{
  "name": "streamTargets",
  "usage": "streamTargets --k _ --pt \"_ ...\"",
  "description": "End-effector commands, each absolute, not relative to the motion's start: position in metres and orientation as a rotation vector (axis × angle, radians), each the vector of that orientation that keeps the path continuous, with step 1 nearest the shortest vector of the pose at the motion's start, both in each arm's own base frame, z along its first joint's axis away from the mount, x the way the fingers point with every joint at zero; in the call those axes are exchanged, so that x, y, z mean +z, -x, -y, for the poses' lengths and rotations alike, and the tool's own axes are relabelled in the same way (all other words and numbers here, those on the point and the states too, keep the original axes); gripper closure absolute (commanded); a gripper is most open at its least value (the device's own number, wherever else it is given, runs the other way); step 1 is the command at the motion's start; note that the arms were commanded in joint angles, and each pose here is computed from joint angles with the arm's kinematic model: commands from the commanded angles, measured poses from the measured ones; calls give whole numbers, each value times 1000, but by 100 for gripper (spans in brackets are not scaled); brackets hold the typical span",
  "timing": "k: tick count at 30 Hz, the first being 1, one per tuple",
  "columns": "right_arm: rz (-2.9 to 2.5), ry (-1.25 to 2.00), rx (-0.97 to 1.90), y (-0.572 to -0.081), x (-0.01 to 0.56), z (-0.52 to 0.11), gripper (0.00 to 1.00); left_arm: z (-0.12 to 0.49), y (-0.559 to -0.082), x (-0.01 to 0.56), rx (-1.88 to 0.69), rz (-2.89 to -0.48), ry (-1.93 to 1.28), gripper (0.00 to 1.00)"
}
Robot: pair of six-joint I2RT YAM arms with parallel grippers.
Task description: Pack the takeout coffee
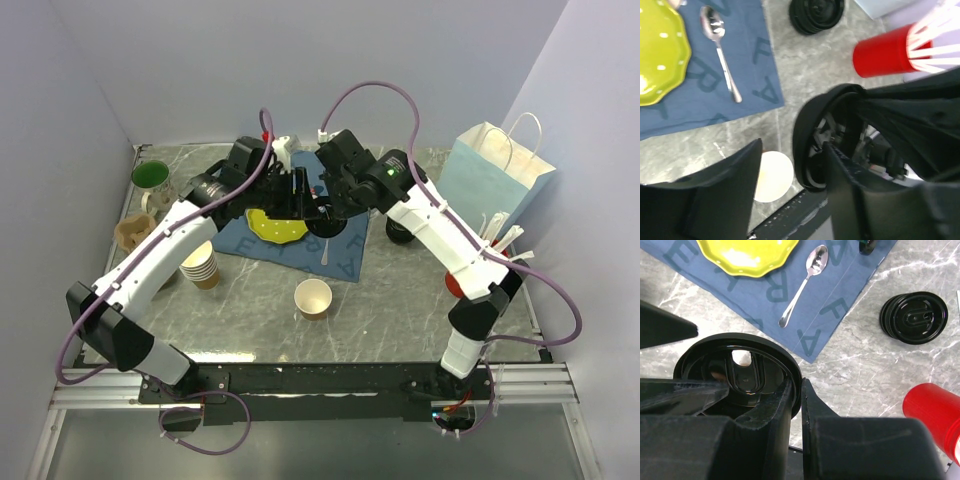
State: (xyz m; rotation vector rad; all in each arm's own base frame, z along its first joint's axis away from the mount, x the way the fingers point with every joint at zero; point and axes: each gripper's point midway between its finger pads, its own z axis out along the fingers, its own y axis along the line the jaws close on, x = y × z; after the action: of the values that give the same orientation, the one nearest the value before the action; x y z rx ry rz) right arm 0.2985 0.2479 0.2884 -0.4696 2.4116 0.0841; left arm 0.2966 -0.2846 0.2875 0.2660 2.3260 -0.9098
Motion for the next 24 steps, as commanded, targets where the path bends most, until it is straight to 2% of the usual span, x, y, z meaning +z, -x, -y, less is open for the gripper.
streamTargets --k 1,2,5,7,8,10,14,19,24 --pt "-2386 448 105 -297 303 -250 88 279 -311 296 -814 -2284 -247 48" --pt "-2384 450 108 -297 304 -250 88 278 -311 297 -807 -2280 -242 58" --pt "-2380 450 129 -296 306 -252 87 279 -313 301 -810 -2266 -239 72" --pt "-2375 451 152 -295 310 -254 85 281 -312 303 -825 -2261 -247 78" --pt "-2363 445 170 -294 316 -255 79 283 -311 303 -838 -2261 -255 81" --pt "-2346 439 211 -291 325 -257 74 287 -305 302 -883 -2263 -280 82" --pt "-2247 410 401 -275 368 -260 55 295 -299 307 -1015 -2229 -344 82" --pt "-2003 378 669 -252 422 -261 50 301 -275 342 -1482 -2113 -397 80" --pt "-1668 353 883 -207 459 -233 46 299 -270 384 -1814 -1953 -365 79"
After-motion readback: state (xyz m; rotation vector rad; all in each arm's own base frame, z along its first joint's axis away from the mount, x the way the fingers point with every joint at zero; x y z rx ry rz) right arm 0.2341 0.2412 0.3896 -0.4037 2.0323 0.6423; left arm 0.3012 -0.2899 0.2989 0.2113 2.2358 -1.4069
